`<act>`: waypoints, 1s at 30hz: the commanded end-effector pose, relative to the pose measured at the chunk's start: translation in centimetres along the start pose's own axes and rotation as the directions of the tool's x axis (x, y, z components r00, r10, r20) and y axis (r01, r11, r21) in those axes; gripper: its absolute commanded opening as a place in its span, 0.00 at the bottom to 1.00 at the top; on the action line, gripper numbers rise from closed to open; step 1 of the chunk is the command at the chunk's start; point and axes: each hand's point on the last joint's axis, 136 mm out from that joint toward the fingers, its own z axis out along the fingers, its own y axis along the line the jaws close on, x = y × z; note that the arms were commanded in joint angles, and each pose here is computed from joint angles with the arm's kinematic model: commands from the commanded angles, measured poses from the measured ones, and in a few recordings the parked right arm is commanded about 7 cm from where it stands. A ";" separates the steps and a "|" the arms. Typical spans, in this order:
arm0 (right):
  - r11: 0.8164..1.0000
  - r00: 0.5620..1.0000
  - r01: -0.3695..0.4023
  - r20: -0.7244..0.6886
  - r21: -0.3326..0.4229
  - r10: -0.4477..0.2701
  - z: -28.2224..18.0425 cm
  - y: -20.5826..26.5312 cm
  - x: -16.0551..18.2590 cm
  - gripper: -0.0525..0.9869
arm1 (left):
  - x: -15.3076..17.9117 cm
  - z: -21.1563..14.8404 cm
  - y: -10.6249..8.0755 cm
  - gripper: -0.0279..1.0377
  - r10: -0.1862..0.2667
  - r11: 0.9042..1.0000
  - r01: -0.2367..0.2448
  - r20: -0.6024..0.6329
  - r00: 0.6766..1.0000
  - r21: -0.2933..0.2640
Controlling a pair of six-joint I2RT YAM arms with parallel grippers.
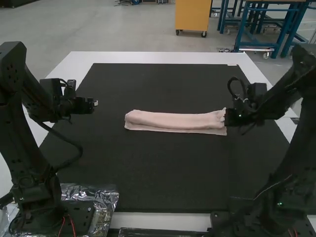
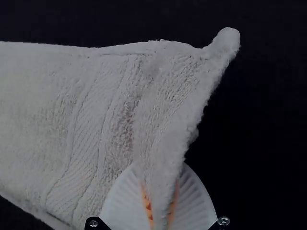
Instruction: Fold the towel.
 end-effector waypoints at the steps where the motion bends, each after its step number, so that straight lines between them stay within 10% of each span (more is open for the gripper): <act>1: 0.998 0.994 0.052 0.097 0.041 -0.055 -2.8 -1.9 -4.2 0.03 | -1.7 -0.8 -0.1 0.94 0.027 1.000 -0.027 0.045 0.999 -0.001; 13: 0.991 0.990 0.097 0.111 -0.087 -0.088 -2.6 5.3 -7.2 0.03 | -1.9 -0.8 -0.1 0.94 0.050 0.999 -0.050 0.050 0.998 -0.004; 30: 0.913 0.970 0.240 0.104 -0.329 -0.218 3.4 21.6 -6.9 0.03 | -1.1 -1.1 -0.2 0.94 0.084 0.996 -0.084 0.046 0.995 -0.007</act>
